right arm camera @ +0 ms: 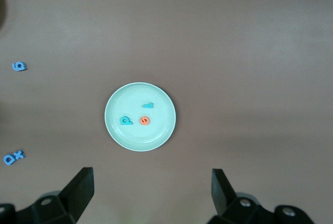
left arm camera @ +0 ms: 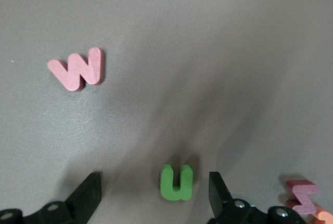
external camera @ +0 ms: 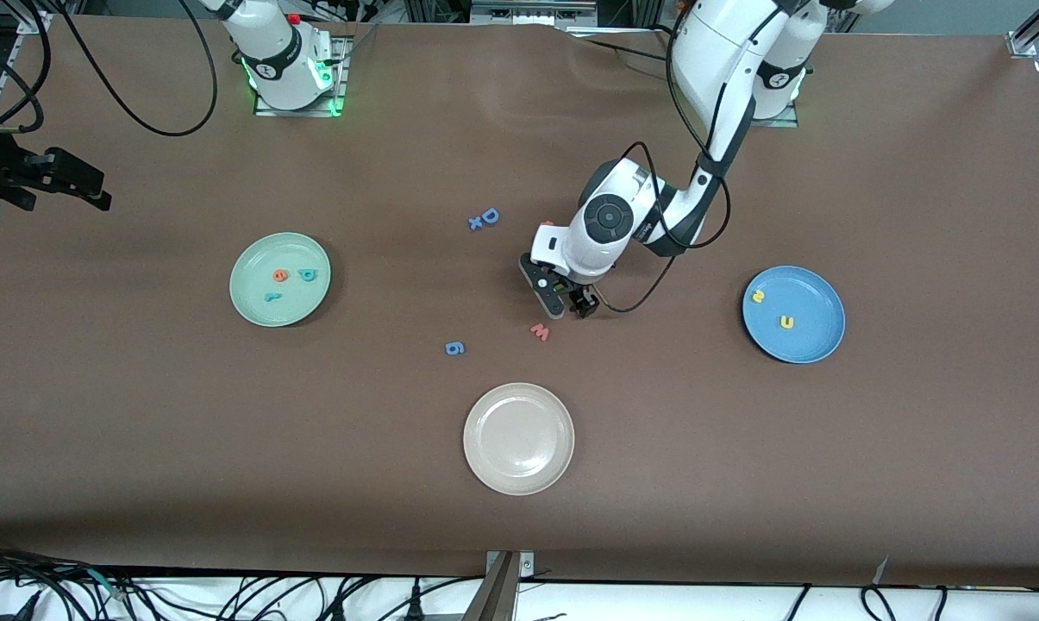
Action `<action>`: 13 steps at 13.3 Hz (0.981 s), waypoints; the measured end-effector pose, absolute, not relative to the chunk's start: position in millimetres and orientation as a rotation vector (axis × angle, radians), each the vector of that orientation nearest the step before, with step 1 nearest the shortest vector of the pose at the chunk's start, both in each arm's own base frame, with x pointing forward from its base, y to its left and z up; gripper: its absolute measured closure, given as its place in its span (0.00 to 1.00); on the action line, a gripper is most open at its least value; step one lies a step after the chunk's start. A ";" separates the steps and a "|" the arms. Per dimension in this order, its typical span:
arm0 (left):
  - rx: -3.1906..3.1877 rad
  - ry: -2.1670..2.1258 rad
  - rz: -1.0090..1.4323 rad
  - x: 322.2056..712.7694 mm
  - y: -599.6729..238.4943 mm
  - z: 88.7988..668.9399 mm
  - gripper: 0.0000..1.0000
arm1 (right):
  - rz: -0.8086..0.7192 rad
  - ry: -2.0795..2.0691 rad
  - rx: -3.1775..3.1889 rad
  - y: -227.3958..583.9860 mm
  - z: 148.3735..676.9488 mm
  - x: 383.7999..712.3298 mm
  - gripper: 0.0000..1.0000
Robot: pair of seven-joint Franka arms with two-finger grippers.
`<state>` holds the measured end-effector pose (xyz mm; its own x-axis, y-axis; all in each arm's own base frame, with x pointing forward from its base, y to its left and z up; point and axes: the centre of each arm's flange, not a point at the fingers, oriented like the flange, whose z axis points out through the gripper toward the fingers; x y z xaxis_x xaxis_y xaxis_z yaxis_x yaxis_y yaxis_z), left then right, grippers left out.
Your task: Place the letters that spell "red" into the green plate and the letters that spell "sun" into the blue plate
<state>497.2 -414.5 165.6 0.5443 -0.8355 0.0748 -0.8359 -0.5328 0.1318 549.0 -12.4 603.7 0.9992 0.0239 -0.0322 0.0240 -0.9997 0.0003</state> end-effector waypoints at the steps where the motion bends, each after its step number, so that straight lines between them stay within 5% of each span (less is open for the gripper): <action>1: 2.625 -1.430 0.004 496.9 -414.8 165.7 0.09 | -0.051 0.039 3.140 -11.8 603.7 549.0 0.00; 13: 2.631 -1.486 0.004 493.1 -417.7 164.6 0.12 | -0.044 0.039 3.141 -11.9 601.2 552.3 0.00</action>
